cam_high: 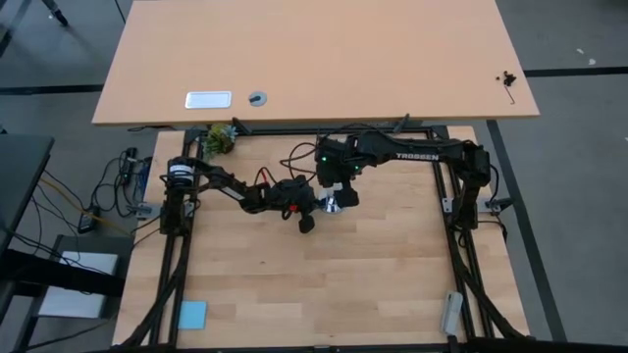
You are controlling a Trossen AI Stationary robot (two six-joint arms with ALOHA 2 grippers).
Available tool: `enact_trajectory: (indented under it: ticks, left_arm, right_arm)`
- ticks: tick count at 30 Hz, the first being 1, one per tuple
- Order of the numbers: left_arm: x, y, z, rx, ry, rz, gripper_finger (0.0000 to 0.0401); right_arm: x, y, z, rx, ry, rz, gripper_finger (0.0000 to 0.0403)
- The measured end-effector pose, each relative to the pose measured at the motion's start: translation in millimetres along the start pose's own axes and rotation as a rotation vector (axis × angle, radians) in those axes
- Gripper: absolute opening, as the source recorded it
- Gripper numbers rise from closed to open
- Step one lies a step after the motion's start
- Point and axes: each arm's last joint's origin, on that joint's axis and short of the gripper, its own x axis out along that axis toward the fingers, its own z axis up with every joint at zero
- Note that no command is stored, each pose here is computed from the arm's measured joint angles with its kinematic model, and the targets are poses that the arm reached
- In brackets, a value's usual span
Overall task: Screw lightbulb
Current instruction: Insert the white lightbulb into the silver lamp
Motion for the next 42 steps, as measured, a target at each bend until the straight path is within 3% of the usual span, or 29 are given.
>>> enact_trajectory:
  ticks: [7,16,20,22,24,34,42]
  left_arm:
    - [0.0,0.1,0.0,0.0,0.0,0.0,0.0002]
    - [0.0,0.1,0.0,0.0,0.0,0.0,0.0002]
    - [0.0,0.1,0.0,0.0,0.0,0.001,0.0002]
    - [-0.1,0.1,0.1,0.0,0.0,0.0,0.0002]
    - [0.0,0.1,0.0,0.0,0.0,0.001,0.0002]
    - [0.0,0.1,0.0,0.0,0.0,0.001,0.0002]
    - [0.0,0.1,0.0,0.0,0.0,0.001,0.0002]
  right_arm:
    - [17.6,2.3,-7.2,0.023,0.02,-0.008,0.0337]
    - [29.8,6.3,-15.8,0.409,0.045,-0.064,0.0286]
    - [32.3,8.9,-16.3,0.629,0.044,-0.082,0.0299]
    - [34.6,9.4,-17.0,0.657,0.052,-0.058,0.0315]
    - [37.4,10.3,-19.2,0.636,0.095,-0.053,0.033]
    - [4.8,4.5,0.1,0.423,0.006,-0.062,0.037]
    - [-3.3,11.7,7.9,-0.02,-0.01,-0.065,0.037]
